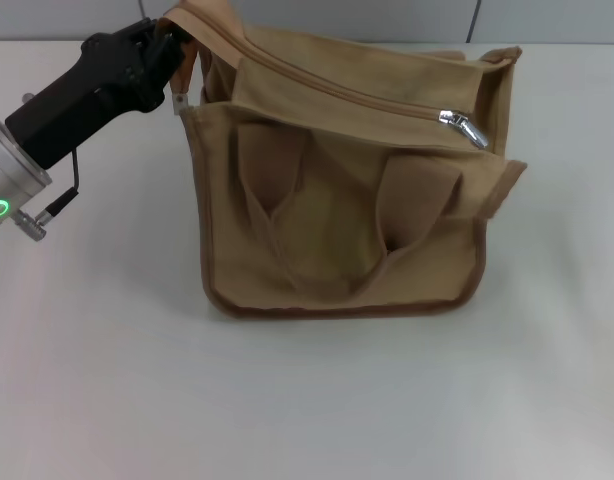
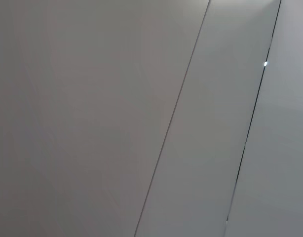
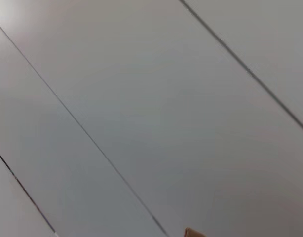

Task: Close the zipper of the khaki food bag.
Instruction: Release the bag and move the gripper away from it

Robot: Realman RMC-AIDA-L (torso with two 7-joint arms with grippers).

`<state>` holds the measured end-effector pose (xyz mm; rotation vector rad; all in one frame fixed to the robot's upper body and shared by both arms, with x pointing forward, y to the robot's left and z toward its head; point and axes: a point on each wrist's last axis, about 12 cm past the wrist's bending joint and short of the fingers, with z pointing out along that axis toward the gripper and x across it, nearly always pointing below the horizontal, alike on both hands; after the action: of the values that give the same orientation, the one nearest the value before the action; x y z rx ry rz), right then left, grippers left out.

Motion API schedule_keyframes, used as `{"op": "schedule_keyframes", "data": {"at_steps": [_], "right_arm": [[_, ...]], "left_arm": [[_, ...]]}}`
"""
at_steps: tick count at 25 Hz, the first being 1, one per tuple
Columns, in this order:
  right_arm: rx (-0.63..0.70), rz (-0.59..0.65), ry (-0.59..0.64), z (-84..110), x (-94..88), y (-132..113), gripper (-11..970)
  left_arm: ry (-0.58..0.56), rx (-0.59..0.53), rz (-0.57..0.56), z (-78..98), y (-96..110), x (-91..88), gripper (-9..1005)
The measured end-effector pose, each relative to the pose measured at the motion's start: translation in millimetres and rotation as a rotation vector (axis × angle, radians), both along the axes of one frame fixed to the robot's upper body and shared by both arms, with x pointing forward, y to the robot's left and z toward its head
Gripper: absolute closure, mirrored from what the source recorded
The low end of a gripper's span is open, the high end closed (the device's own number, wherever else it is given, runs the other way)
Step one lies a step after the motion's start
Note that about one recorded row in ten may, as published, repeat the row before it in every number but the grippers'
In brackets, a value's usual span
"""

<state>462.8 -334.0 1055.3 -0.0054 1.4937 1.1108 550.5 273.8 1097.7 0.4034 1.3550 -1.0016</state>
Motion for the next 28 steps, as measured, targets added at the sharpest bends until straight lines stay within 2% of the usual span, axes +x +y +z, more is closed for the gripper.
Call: {"op": "schedule_keyframes", "data": {"at_steps": [2, 7, 10, 12, 13, 18, 21, 26, 28], "right_arm": [[-0.008, -0.004, -0.011, -0.9, -2.7, 0, 763], [-0.018, 0.001, -0.02, -1.5, -0.6, 5, 656], [-0.019, 0.014, -0.027, 0.2, 4.1, 8, 591], [-0.018, 0.025, -0.033, 1.6, 7.3, 10, 548], [-0.016, 0.029, -0.036, 2.1, 8.6, 12, 527], [-0.015, 0.052, -0.036, 2.0, 12.2, 20, 384], [-0.037, 0.064, -0.053, 2.5, 14.4, 23, 377], [-0.071, 0.094, -0.098, 2.9, 16.4, 32, 365], [-0.067, 0.097, -0.094, 2.4, 17.3, 34, 361]], "left_arm": [[-0.013, 0.008, 0.005, -2.2, -1, -2.2, 959], [-0.089, 0.051, 0.031, -7.7, -5, -8.0, 958], [-0.127, 0.048, 0.111, -3.7, 4, -3.8, 958], [-0.131, 0.038, 0.146, -2.6, 8, -2.2, 886], [-0.128, 0.018, 0.257, -2.3, 21, 1.2, 851], [-0.115, -0.046, 0.411, -1.8, 43, 1.0, 649], [-0.125, -0.118, 0.423, 1.1, 50, -5.7, 519], [-0.208, -0.229, 0.363, 6.5, 44, -24.3, 335], [-0.222, -0.237, 0.314, 7.3, 38, -27.5, 339]]}}
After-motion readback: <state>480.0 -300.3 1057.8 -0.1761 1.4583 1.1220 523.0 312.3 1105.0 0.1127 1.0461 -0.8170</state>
